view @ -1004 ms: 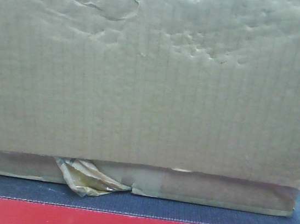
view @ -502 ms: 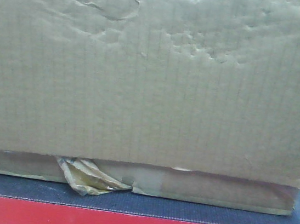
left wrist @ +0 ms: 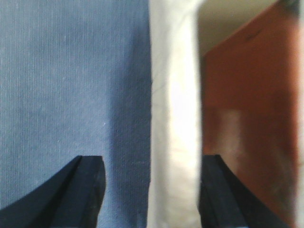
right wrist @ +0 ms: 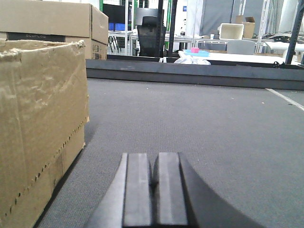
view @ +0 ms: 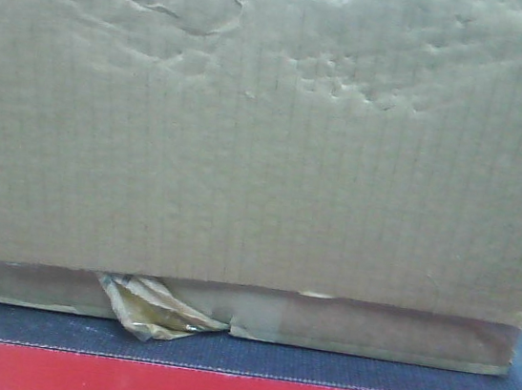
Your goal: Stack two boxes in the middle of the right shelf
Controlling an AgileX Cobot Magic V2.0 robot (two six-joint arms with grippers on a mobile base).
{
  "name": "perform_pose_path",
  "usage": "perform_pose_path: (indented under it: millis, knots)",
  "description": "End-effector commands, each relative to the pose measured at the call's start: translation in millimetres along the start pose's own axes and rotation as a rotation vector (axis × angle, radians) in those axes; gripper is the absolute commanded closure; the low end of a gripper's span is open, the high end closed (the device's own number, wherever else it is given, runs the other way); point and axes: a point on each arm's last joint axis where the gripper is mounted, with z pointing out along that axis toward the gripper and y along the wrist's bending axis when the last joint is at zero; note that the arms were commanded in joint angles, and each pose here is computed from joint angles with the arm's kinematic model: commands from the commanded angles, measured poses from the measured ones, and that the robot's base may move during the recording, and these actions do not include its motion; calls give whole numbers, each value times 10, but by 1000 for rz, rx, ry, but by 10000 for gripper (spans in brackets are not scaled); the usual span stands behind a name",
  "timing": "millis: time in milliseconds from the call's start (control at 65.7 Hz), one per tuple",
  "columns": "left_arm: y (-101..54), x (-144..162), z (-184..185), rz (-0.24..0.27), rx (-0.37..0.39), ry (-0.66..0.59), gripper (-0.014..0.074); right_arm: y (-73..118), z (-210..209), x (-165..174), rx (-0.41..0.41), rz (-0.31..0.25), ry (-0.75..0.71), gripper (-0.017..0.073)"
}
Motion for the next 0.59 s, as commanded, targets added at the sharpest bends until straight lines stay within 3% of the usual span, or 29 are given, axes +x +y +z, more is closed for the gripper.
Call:
perform_pose_path:
  millis: [0, 441, 517, 578]
  knots:
    - [7, 5, -23, -1, 7, -6, 276, 1, -3, -23, -1, -13, -27, 722]
    - [5, 5, -23, 9, 9, -6, 276, 1, -4, -61, -1, -15, -69, 722]
    - [5, 5, -23, 9, 9, -6, 276, 4, -9, -113, -8, 34, -126, 722]
    - [3, 6, -23, 8, 11, -5, 276, 2, -20, -183, -7, 34, -115, 722]
